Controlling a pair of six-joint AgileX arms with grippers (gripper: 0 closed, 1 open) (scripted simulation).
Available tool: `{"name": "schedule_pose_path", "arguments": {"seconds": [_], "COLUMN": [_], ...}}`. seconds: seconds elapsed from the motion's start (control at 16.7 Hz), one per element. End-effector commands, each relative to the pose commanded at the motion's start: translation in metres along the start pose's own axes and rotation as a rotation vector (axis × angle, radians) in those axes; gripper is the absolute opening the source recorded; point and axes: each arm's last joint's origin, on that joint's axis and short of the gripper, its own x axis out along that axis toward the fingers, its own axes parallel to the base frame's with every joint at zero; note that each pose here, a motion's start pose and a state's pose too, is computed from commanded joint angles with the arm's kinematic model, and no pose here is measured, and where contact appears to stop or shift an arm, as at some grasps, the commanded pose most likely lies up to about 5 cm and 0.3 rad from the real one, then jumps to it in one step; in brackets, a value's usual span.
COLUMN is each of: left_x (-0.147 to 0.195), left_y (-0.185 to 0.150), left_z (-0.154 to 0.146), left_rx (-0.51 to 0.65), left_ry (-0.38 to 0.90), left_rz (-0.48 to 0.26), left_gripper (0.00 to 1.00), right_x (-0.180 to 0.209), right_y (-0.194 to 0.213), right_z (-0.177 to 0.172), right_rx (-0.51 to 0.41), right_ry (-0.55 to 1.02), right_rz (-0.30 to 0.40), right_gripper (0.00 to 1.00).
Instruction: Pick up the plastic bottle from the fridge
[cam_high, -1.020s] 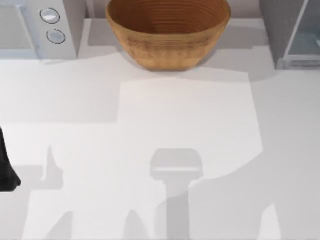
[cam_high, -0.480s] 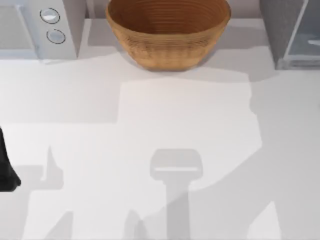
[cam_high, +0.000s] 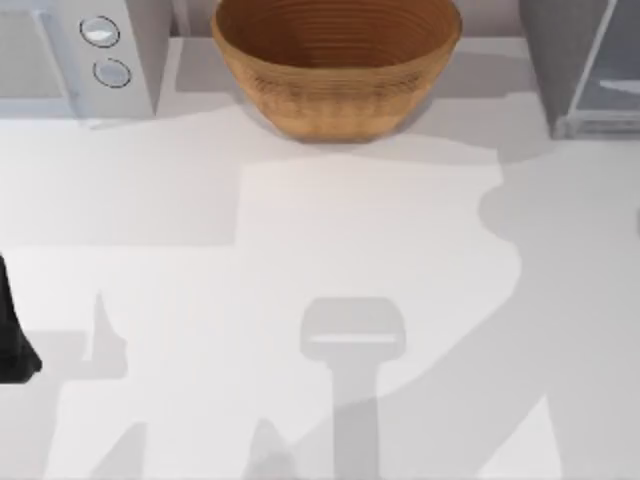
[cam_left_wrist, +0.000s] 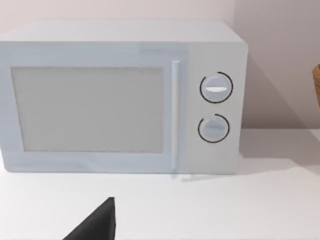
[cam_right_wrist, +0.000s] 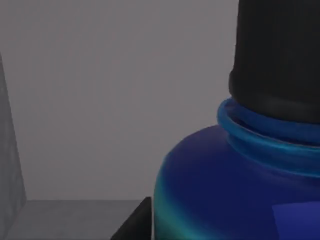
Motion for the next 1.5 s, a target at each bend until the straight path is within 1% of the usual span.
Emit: {"name": "schedule_pose_path", "arguments": {"seconds": [0.18,0.42,0.6,1.02,1.14,1.26,1.38,1.5], "left_x": [0.000,0.000,0.000,0.000,0.000,0.000,0.000,0.000], "left_y": [0.000,0.000,0.000,0.000,0.000,0.000,0.000,0.000], "left_z": [0.000,0.000,0.000,0.000,0.000,0.000,0.000,0.000], "left_rx": [0.000,0.000,0.000,0.000,0.000,0.000,0.000,0.000], "left_ry": [0.000,0.000,0.000,0.000,0.000,0.000,0.000,0.000], "left_rz": [0.000,0.000,0.000,0.000,0.000,0.000,0.000,0.000], "left_gripper": [1.00,1.00,1.00,1.00,1.00,1.00,1.00,1.00], "right_x": [-0.020,-0.068,-0.092,-0.097,-0.103,-0.115,-0.135,-0.165], "right_y": [0.000,0.000,0.000,0.003,0.007,0.015,0.025,0.038], "right_z": [0.005,-0.004,-0.003,-0.002,0.009,0.028,0.050,0.073], "right_rx": [-0.003,0.004,0.002,0.003,-0.001,-0.007,-0.012,-0.016], "right_ry": [-0.010,0.019,0.010,0.009,0.004,-0.003,-0.012,-0.022], "right_rz": [0.004,0.000,-0.002,0.003,0.004,0.005,0.004,0.003], "right_gripper": [0.00,0.00,0.00,0.00,0.00,0.00,0.00,0.00]}}
